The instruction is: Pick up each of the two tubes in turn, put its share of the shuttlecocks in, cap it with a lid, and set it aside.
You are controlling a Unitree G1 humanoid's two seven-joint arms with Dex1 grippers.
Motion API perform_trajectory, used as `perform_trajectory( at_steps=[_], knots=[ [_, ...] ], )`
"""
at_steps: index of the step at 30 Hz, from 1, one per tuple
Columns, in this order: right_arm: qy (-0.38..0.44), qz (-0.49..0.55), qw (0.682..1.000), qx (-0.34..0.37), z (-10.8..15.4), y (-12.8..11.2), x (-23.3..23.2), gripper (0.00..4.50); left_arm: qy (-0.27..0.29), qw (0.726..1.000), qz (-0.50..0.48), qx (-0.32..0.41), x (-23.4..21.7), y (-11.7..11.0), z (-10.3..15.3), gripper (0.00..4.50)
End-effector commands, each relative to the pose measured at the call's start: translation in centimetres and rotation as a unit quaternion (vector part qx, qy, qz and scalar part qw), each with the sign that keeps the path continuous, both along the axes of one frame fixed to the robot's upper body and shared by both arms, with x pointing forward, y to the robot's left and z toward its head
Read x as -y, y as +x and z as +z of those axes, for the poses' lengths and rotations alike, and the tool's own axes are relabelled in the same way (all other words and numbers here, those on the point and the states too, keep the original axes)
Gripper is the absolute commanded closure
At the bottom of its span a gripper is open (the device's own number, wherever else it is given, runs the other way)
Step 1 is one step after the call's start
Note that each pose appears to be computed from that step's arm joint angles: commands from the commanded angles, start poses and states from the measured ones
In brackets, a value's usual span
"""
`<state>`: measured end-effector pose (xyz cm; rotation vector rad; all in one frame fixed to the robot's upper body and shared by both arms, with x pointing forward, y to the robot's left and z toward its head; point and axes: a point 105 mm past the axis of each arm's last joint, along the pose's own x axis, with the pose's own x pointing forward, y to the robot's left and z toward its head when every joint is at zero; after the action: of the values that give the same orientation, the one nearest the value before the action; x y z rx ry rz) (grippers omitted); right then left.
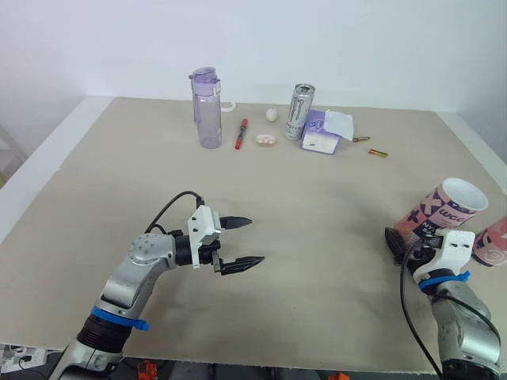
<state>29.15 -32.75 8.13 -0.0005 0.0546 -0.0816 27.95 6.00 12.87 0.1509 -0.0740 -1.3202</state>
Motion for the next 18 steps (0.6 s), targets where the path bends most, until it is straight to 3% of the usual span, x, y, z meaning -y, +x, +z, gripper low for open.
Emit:
perform_trajectory(
  at_steps=[1, 11, 14, 18],
  knots=[
    [0.0, 0.011, 1.0, -0.014, -0.1, -2.5, -0.8, 0.07, -0.002, 1.0, -0.001, 0.018, -0.1, 0.1, 0.9, 0.0],
    [-0.045, 0.082, 0.994, -0.054, 1.6, -5.6, -2.5, 0.07, 0.008, 1.0, 0.014, 0.011, -0.8, 0.6, 0.5, 0.0],
    [-0.108, 0.171, 0.976, -0.074, 2.2, -6.1, -4.9, 0.07, 0.013, 0.999, 0.027, 0.01, -1.3, 1.0, 0.4, 0.0],
    [-0.142, 0.337, 0.931, -0.02, 4.5, -4.2, -11.4, 0.07, 0.03, 0.998, 0.061, 0.005, -2.7, 1.4, 0.0, 0.0]
  ],
)
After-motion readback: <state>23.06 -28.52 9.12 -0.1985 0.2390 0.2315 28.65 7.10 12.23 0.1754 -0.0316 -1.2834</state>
